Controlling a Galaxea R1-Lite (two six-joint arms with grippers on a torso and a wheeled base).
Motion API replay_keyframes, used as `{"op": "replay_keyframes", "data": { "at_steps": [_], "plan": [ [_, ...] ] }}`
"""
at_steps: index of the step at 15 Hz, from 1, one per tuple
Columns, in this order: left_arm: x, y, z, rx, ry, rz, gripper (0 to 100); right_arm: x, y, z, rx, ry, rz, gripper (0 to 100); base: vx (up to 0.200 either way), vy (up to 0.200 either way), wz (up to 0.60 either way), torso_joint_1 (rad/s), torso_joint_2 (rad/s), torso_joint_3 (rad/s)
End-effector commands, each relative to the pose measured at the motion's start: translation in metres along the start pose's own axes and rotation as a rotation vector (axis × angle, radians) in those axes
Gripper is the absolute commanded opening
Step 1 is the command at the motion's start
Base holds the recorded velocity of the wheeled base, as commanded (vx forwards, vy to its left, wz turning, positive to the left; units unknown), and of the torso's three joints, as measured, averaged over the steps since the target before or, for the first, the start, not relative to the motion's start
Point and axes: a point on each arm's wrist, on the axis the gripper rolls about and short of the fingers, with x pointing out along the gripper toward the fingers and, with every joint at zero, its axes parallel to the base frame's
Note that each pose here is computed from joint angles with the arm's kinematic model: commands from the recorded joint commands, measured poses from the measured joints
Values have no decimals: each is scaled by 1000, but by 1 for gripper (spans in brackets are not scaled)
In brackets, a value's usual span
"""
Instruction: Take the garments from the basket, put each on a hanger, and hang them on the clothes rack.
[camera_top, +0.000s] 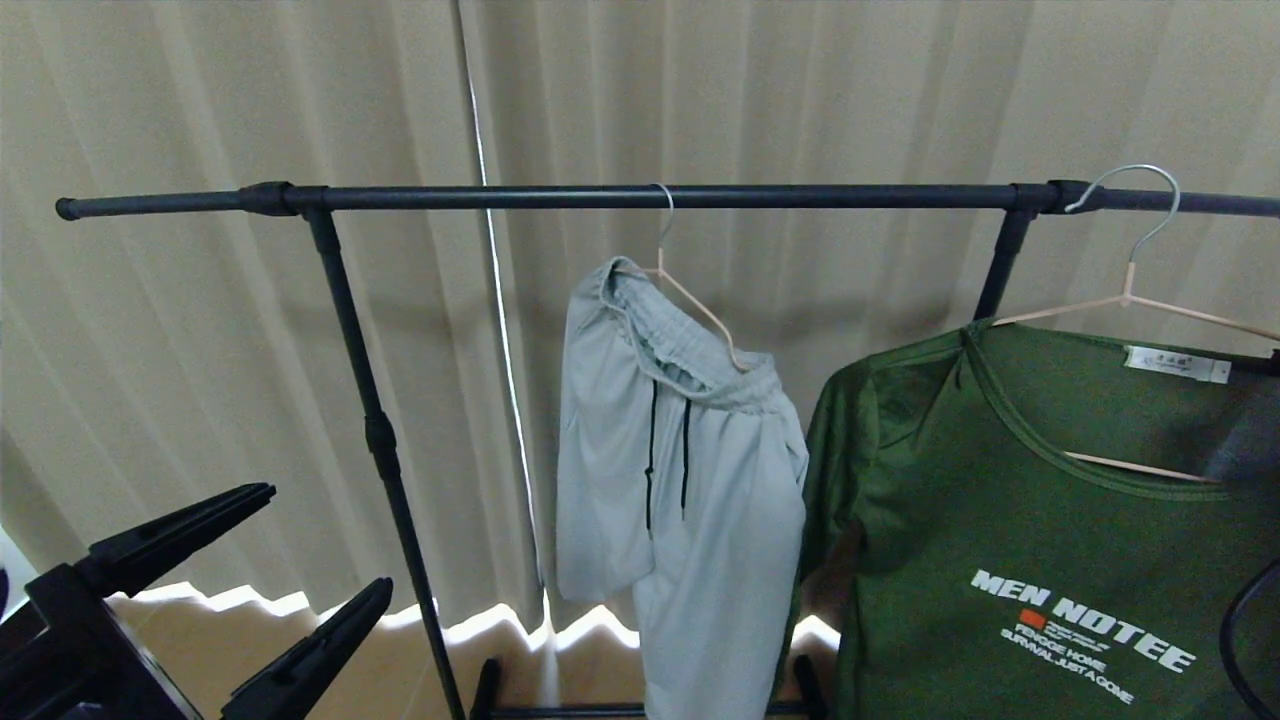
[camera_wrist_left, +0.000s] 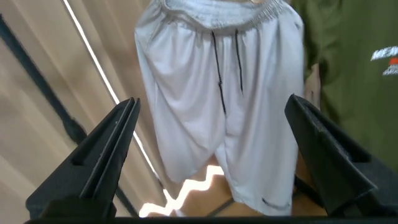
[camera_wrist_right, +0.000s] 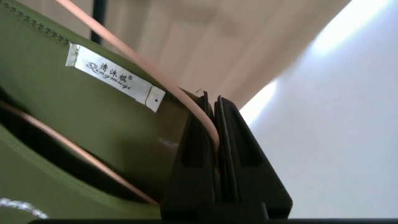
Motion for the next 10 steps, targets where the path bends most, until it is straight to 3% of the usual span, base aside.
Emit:
{"op": "replay_keyframes", "data": {
  "at_steps": [1,6,10],
  "plan": [
    [0,0,0,0,2,0,100,1,1,2,-2,-3,4,0,200,0,0,2,2,2],
    [-1,0,1,0,-5,5,100,16,2,12,32,3,4,0,200,0,0,3,4,6],
    [-1,3,0,6,1,27,100,32,8,16,30,22,21,0,0,0,0,0,0,0]
  ]
}}
